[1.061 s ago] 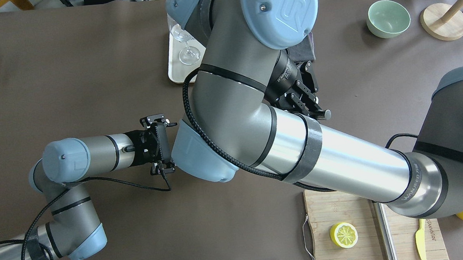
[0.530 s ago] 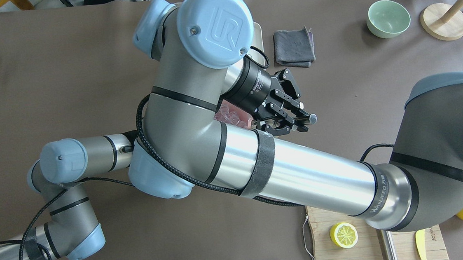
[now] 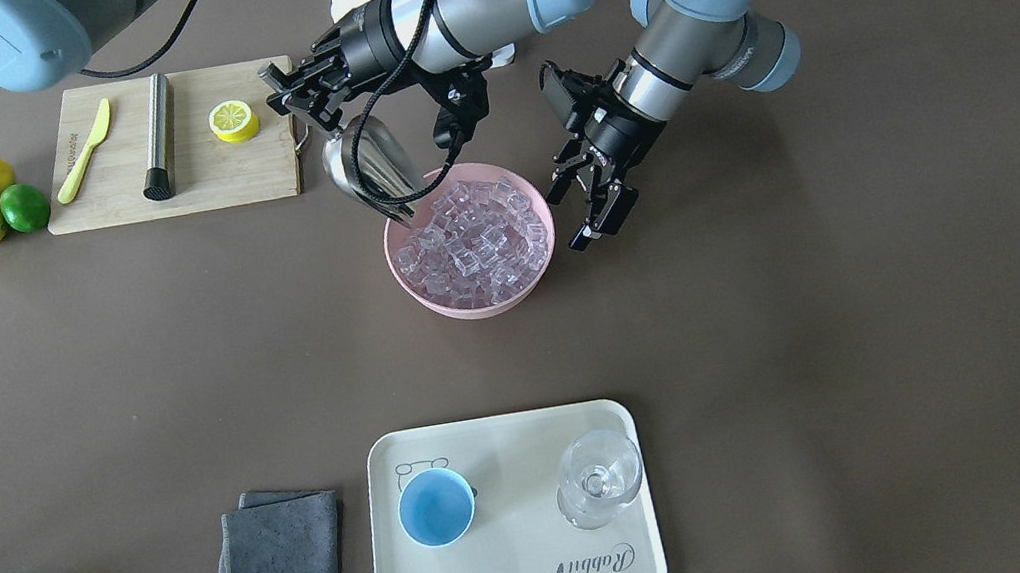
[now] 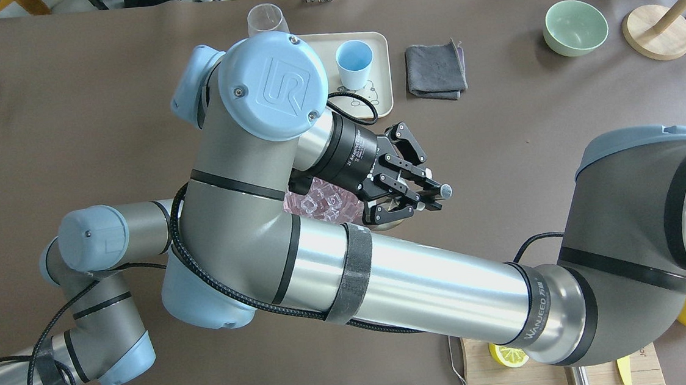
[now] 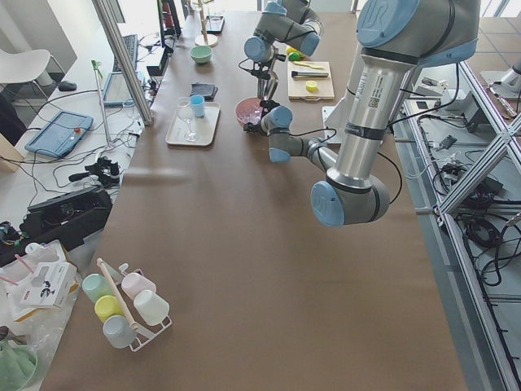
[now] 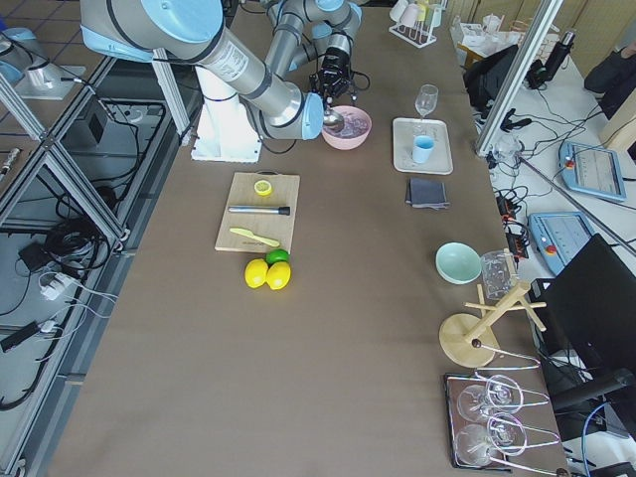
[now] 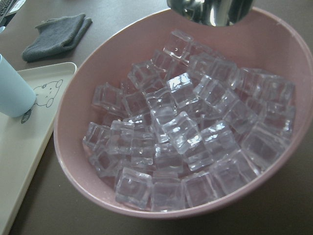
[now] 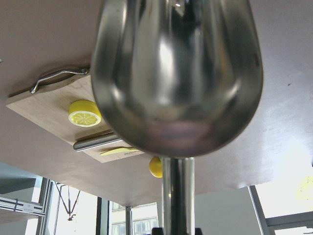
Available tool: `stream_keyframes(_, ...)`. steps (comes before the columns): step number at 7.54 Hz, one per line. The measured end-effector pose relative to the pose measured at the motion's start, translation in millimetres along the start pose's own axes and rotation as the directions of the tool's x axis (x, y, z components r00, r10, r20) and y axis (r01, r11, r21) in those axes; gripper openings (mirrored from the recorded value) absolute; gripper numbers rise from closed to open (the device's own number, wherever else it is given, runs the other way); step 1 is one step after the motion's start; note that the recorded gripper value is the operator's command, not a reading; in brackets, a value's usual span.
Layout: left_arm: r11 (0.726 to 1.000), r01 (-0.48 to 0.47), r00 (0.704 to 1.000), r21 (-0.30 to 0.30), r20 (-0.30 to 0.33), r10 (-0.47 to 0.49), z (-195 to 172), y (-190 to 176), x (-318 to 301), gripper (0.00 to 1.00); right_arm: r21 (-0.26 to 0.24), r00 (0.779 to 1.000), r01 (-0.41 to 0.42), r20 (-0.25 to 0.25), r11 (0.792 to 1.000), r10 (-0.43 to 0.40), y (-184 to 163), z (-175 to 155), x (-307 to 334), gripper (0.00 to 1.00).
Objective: Put ice in cup with scoop
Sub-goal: 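Lower the scoop into the ice cubes with the right gripper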
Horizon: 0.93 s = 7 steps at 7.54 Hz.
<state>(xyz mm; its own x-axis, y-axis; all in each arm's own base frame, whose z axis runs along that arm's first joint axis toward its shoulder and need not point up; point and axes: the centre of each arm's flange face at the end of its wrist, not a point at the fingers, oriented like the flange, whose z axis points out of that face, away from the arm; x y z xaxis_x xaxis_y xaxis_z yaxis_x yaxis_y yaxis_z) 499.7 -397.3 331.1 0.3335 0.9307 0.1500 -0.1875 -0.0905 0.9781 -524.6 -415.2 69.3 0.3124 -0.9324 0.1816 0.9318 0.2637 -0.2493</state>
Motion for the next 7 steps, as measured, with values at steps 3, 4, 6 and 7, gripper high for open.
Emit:
stream_keyframes(3,1.000,0.000,1.000,-0.002,0.000,0.000,0,1,0,0.98,-0.014,1.000,0.008,-0.020,1.000,-0.008,-17,7,-1,0.00)
stream_keyframes(4,1.000,0.000,1.000,-0.003,-0.001,0.000,1,1,0,0.98,-0.009,1.000,0.010,-0.026,1.000,-0.010,-23,9,0,0.00)
stream_keyframes(6,1.000,0.000,1.000,-0.006,-0.003,0.000,2,1,1,0.98,0.006,0.999,0.013,-0.032,1.000,-0.013,-28,12,1,0.00)
stream_keyframes(7,1.000,0.000,1.000,-0.007,-0.006,0.000,2,1,2,0.98,0.012,0.999,0.015,-0.033,1.000,-0.014,-29,14,2,0.00)
